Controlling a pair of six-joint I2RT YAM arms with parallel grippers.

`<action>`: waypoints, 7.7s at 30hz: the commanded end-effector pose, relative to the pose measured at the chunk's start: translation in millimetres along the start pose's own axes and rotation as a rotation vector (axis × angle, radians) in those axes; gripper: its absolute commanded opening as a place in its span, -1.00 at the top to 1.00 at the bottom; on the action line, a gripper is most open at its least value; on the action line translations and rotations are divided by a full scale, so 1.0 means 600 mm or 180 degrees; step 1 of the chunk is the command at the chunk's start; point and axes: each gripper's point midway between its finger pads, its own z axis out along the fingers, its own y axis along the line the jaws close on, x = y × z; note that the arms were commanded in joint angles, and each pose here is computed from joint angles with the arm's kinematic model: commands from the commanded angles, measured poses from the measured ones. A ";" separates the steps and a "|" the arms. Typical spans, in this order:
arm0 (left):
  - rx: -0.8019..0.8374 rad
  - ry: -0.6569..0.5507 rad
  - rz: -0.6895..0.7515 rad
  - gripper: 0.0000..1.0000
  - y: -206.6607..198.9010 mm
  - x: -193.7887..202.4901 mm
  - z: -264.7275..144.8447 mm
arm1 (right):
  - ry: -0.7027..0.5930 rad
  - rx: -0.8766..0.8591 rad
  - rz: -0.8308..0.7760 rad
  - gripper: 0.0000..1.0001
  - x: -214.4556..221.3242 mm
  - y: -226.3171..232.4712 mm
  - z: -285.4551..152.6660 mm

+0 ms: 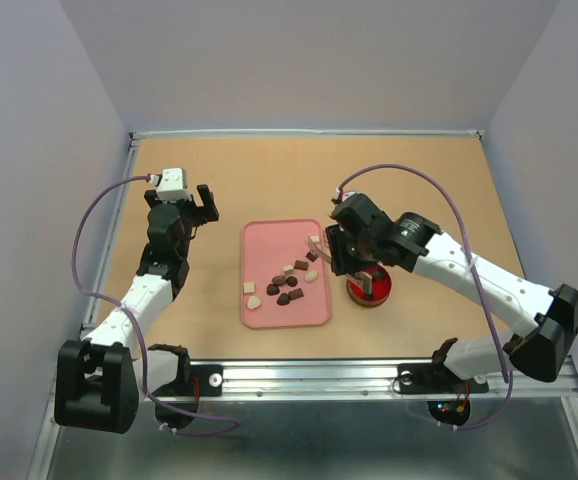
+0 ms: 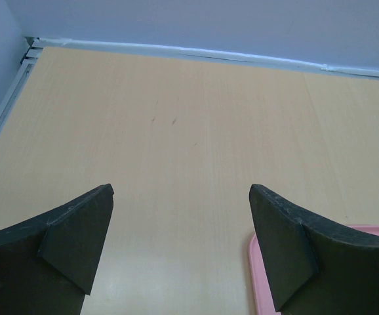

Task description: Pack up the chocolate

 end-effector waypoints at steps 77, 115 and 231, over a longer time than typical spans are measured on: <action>0.0006 -0.0207 -0.0031 -0.91 0.000 -0.034 0.000 | -0.0413 -0.0371 -0.0050 0.53 -0.049 0.078 0.021; 0.0045 -0.0202 -0.0040 -0.91 -0.004 -0.034 0.000 | 0.0285 0.0923 0.0741 0.34 0.149 -0.130 -0.083; 0.0018 -0.0152 -0.0028 -0.91 -0.001 -0.027 0.005 | 0.0038 -0.0007 0.0031 0.37 0.027 0.015 -0.006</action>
